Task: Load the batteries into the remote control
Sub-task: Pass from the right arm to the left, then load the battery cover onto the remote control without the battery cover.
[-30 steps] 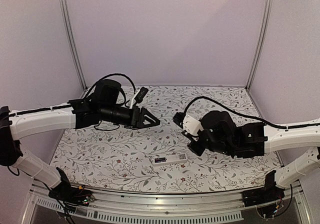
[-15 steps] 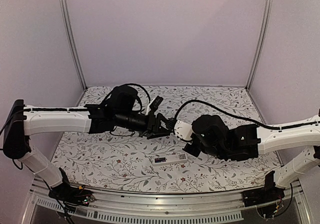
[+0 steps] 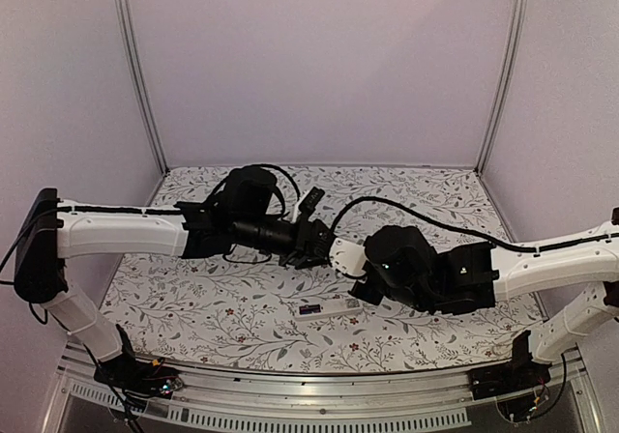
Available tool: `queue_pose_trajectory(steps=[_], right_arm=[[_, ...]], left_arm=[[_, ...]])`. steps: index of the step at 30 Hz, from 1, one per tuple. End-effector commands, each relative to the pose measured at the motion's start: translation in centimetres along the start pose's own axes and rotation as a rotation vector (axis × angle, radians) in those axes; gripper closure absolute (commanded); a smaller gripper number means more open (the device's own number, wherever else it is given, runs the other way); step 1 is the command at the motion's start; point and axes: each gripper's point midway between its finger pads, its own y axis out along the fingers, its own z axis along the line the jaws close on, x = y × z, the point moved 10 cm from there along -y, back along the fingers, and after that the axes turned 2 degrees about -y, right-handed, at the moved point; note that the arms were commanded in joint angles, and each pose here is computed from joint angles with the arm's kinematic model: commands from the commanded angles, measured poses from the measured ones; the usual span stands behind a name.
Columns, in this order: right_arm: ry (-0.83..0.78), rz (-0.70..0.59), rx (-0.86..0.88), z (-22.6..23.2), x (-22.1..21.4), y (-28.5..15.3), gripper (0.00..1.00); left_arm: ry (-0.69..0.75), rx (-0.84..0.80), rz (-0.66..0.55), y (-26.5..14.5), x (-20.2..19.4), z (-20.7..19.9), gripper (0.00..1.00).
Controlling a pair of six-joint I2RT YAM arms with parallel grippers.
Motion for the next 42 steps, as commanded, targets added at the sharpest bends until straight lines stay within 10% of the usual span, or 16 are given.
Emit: queue_pose_trajectory(steps=[1,14,30,42], right_arm=[[-0.016,-0.02,-0.042,-0.1,1.2,-0.1,0.98],[-0.074,-0.005,-0.164,0.5,1.4,-0.2,0.9],[0.056,-0.153,-0.081,-0.2,-0.6,-4.2,0.02],[0.049,-0.181,0.139,0.1,-2.8,-6.1,0.01]], left_arm=[[0.009,-0.019,0.006,0.5,0.1,-0.8,0.59],[-0.028,-0.038,0.002,0.4,0.1,-0.9,0.97],[0.003,-0.067,-0.11,-3.1,0.8,0.2,1.0],[-0.055,-0.068,-0.159,-5.8,-4.4,6.9,1.0]])
